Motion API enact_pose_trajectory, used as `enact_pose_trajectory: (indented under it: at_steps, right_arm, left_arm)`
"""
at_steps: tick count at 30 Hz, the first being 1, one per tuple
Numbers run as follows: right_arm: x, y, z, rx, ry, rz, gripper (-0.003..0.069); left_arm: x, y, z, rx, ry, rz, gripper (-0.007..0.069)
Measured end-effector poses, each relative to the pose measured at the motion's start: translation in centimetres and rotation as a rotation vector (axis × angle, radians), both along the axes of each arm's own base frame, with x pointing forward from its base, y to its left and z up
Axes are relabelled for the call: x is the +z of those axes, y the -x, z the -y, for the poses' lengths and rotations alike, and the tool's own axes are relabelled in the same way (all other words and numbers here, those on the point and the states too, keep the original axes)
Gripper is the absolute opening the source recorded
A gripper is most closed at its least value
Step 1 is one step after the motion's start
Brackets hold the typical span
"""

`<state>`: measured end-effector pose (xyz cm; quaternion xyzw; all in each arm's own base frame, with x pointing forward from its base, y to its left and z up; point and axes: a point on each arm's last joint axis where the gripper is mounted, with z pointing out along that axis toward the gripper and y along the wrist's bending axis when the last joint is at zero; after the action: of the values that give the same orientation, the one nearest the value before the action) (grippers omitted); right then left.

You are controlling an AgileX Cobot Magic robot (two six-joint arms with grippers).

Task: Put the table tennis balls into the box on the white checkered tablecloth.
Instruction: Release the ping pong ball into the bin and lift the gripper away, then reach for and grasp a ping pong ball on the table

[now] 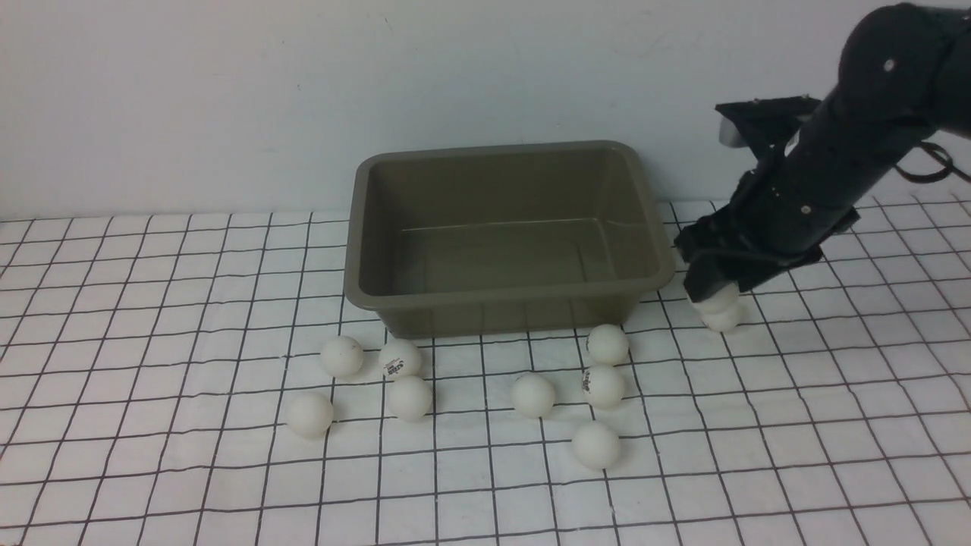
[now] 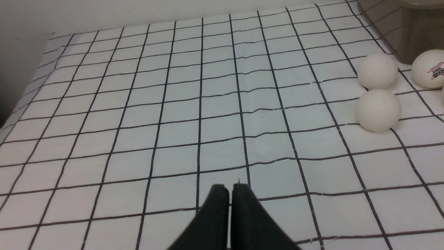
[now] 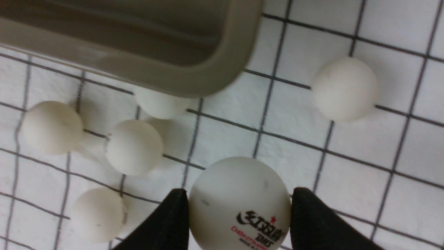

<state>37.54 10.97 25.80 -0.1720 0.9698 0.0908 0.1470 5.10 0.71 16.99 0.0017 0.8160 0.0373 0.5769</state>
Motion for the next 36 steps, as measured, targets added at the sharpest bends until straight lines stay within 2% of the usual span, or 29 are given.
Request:
enact_pose_trajectory:
  at_steps: [5, 12, 18, 25, 33, 36]
  right_arm:
    - [1.9, -2.8, -5.0, 0.100, -0.057, 0.131, 0.0347]
    - [1.6, -6.6, -7.4, 0.130, -0.063, 0.208, 0.0347]
    - [-1.0, -9.6, -8.5, 0.178, -0.038, 0.178, 0.0364]
    - [-0.9, -10.1, -8.7, 0.186, -0.031, 0.166, 0.0509]
    - [4.0, -9.4, -6.6, 0.122, 0.088, 0.288, 0.0516]
    - [6.6, -8.3, -3.6, 0.040, 0.123, 0.318, 0.0516]
  left_arm:
    - [0.0, 0.0, 0.0, 0.000, 0.000, 0.000, -0.0004]
    - [0.0, 0.0, 0.0, 0.000, 0.000, 0.000, -0.0004]
    - [0.0, 0.0, 0.0, 0.000, 0.000, 0.000, -0.0004]
    - [0.0, 0.0, 0.0, 0.000, 0.000, 0.000, -0.0004]
    - [0.0, 0.0, 0.0, 0.000, 0.000, 0.000, -0.0004]
    - [0.0, 0.0, 0.0, 0.000, 0.000, 0.000, -0.0004]
